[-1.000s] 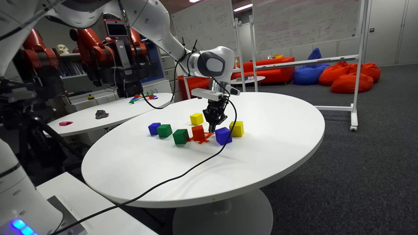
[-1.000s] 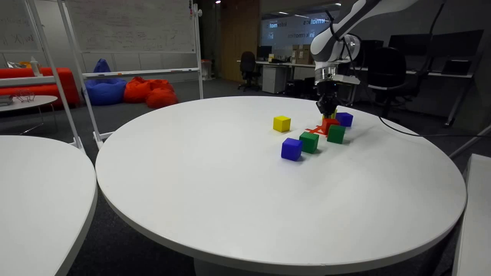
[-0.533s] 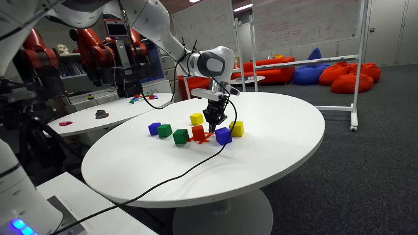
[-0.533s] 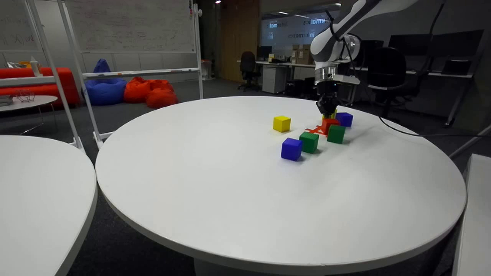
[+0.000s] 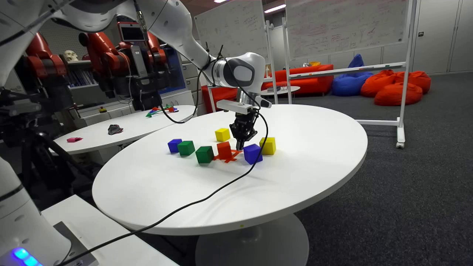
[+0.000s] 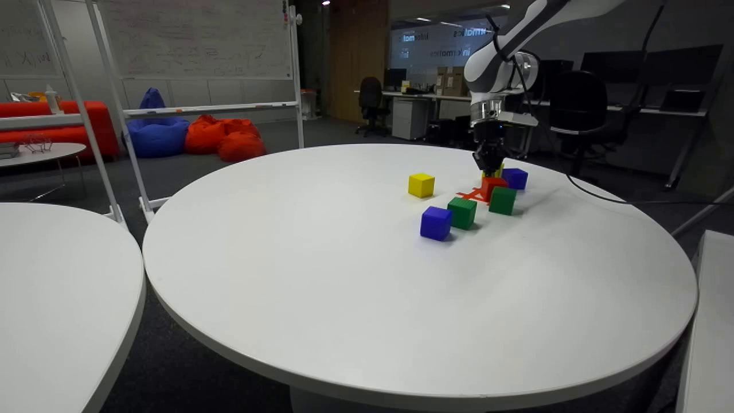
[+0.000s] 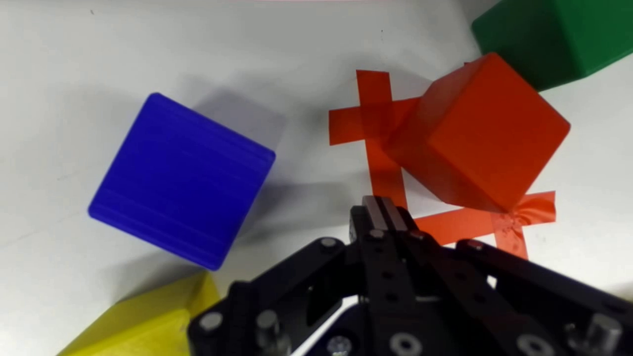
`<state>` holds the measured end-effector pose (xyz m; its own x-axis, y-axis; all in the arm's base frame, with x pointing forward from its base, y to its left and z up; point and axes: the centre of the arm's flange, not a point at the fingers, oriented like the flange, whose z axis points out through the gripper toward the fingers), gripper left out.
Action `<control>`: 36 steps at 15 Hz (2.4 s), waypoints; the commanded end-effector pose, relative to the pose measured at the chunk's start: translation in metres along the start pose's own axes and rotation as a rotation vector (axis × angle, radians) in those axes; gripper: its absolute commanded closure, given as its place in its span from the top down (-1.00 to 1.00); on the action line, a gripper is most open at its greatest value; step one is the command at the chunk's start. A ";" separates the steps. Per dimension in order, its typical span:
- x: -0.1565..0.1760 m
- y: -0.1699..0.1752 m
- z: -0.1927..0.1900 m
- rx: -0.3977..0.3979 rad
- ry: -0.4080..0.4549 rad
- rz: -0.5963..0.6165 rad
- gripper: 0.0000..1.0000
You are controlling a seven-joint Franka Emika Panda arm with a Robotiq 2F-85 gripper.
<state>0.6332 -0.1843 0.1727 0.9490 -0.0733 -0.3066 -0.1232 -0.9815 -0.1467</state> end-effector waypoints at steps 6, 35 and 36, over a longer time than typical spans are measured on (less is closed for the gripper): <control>-0.041 -0.007 -0.011 -0.044 0.094 -0.027 -1.00; -0.062 -0.010 0.031 -0.098 0.029 -0.010 -1.00; -0.062 -0.010 0.030 -0.099 0.029 -0.009 -1.00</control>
<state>0.5623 -0.1642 0.1649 0.9646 -0.0602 -0.2567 -0.0819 -0.9939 -0.0745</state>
